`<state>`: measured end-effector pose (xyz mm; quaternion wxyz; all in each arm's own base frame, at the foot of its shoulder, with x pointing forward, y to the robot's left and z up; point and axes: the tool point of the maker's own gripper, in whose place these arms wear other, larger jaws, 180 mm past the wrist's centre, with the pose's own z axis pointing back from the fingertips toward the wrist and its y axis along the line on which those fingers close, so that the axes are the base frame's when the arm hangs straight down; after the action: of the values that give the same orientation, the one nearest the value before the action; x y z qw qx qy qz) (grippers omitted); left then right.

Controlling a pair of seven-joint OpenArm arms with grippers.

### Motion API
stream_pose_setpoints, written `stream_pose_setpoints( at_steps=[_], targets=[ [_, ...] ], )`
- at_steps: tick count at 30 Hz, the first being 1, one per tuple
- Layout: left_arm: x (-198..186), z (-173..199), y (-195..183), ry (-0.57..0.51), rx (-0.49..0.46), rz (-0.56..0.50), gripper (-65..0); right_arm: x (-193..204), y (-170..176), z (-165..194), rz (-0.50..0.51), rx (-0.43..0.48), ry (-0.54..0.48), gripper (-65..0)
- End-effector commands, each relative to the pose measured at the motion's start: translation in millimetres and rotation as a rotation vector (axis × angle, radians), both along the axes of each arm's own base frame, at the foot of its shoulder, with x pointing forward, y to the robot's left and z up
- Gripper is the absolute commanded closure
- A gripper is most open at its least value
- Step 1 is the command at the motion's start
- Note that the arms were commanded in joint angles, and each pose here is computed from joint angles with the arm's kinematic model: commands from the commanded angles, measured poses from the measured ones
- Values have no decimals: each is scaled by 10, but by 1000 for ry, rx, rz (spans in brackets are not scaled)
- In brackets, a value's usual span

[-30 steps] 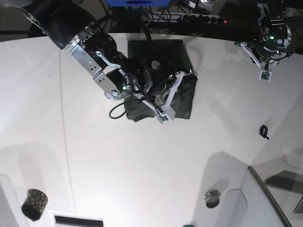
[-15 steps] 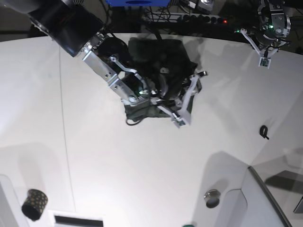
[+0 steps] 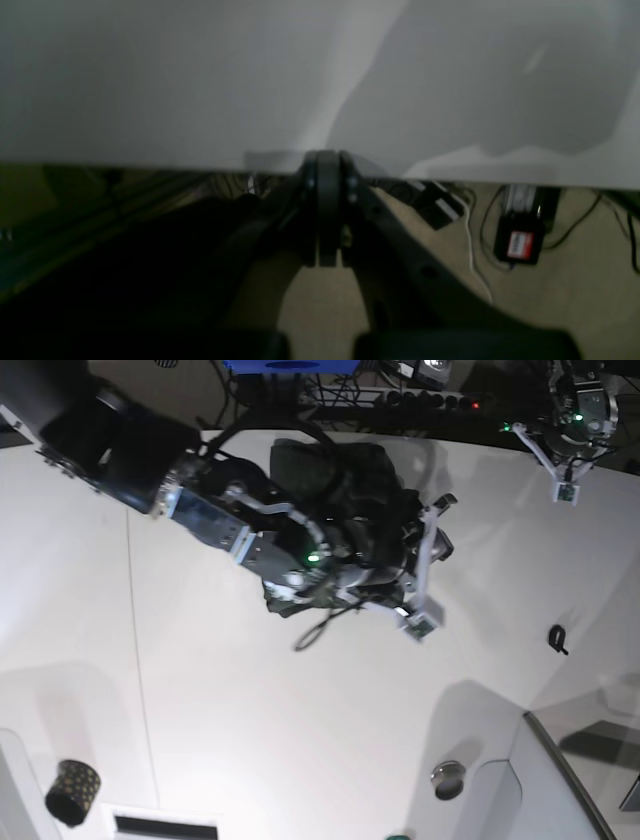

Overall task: Layout the t-shirt on the table in an organized manner, then fold the t-shirt properly
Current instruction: 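Press and tuck the folded bundle with the right gripper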

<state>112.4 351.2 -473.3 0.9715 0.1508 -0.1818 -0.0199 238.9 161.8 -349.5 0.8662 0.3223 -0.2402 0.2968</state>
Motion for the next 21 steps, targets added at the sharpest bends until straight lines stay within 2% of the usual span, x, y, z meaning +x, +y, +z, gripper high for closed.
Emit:
stream_pose_setpoints(
  at_steps=[1, 3, 5, 11, 17, 21],
  targets=[
    [8, 103, 159, -19, 39, 14, 0, 76, -134, 42, -78, 3, -3, -216],
    [-19, 166, 280, -31, 58, 47, 0, 73, -379, -36, -166, -17, 31, -111],
    [-66, 242, 424, -44, 80, 87, 0, 19, -572, -147, -211, -31, 62, 0],
    [-133, 388, 650, -74, 119, 150, 0, 61, -940, -490, -324, -96, 134, -8],
    [-133, 365, 615, -74, 111, 150, 0, 405, -1062, -620, -380, -139, 83, -8],
    [-102, 363, 583, -101, 105, 146, 0, 524, -960, -643, -337, -135, 72, -8]
  ],
)
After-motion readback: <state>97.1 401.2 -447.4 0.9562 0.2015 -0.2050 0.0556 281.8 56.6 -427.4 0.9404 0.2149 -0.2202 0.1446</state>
